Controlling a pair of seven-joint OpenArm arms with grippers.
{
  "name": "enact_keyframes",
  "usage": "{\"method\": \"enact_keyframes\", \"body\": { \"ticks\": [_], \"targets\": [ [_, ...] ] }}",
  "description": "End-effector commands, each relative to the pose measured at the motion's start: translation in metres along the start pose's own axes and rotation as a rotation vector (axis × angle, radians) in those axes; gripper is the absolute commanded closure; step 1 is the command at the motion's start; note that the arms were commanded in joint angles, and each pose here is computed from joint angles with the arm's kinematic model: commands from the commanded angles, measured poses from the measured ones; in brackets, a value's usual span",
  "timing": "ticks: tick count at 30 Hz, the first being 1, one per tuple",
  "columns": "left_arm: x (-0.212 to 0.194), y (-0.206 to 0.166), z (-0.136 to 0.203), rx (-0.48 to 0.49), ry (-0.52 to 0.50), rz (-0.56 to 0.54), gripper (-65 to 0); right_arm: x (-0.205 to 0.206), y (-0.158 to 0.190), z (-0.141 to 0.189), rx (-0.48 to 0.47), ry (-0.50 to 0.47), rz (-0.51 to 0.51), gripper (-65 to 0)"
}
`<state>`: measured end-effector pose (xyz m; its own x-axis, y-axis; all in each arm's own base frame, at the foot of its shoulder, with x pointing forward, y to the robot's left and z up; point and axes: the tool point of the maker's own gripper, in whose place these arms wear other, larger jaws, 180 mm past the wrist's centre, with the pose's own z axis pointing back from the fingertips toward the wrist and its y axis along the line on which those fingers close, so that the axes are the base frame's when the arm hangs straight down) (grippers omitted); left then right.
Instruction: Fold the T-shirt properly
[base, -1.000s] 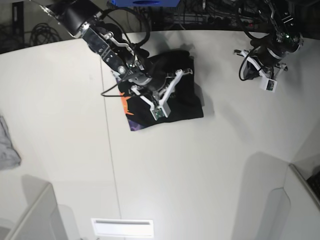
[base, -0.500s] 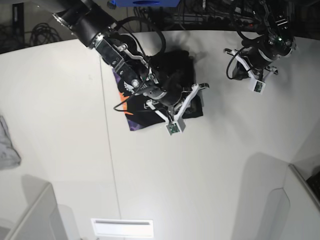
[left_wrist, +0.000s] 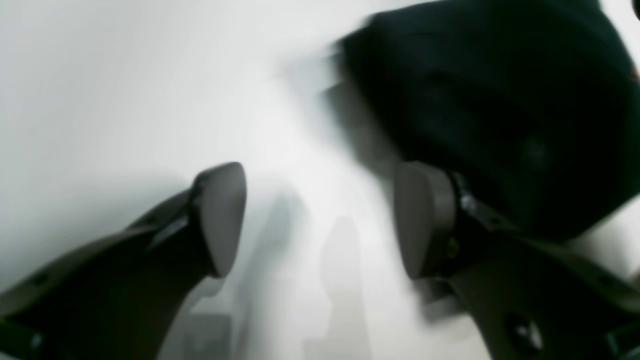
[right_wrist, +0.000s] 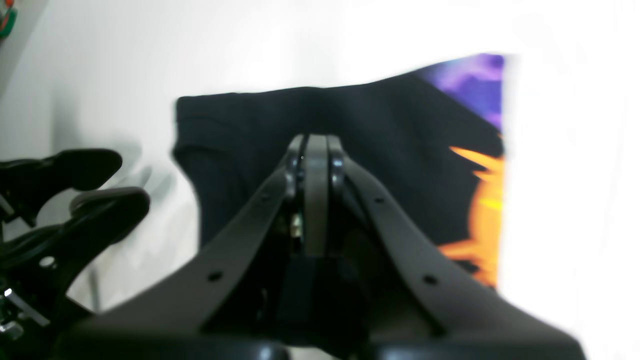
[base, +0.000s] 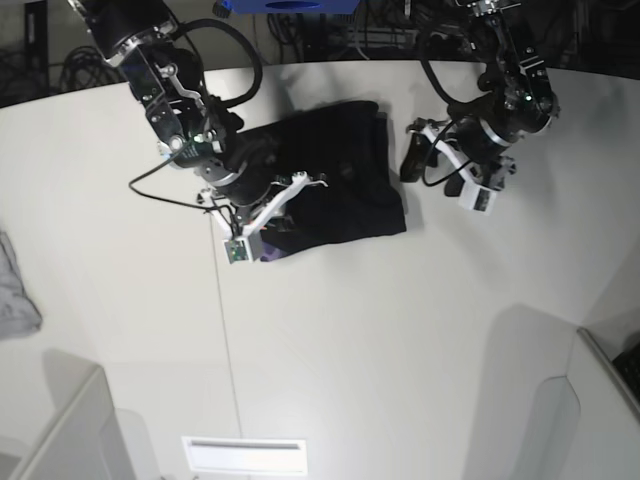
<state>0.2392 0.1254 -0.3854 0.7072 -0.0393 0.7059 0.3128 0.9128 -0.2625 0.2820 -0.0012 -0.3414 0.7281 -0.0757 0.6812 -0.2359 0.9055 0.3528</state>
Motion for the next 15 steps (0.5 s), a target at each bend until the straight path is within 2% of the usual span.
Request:
{"method": "enact_keyframes", "body": {
  "ticks": [1, 3, 8, 15],
  "targets": [
    [0.008, -0.01, -0.004, -0.039, -0.029, -0.013, -46.6, 0.014, 0.001, 0.006, 0.009, -0.051, 0.007, 0.0],
    [0.005, -0.023, -0.016, -0.096, -0.018, 0.005, -46.4, 0.011, -0.008, 0.009, -0.01, -0.049, -0.001, 0.0],
    [0.0, -0.039, -0.037, -0.228, -0.04, 0.157, -46.4, 0.007, -0.03, 0.017, -0.061, -0.05, -0.018, 0.0],
    [-0.001, -0.031, -0.042, -0.192, -0.032, 0.226, -46.4, 0.005, -0.039, 0.021, -0.07, -0.048, -0.011, 0.0]
  ]
}}
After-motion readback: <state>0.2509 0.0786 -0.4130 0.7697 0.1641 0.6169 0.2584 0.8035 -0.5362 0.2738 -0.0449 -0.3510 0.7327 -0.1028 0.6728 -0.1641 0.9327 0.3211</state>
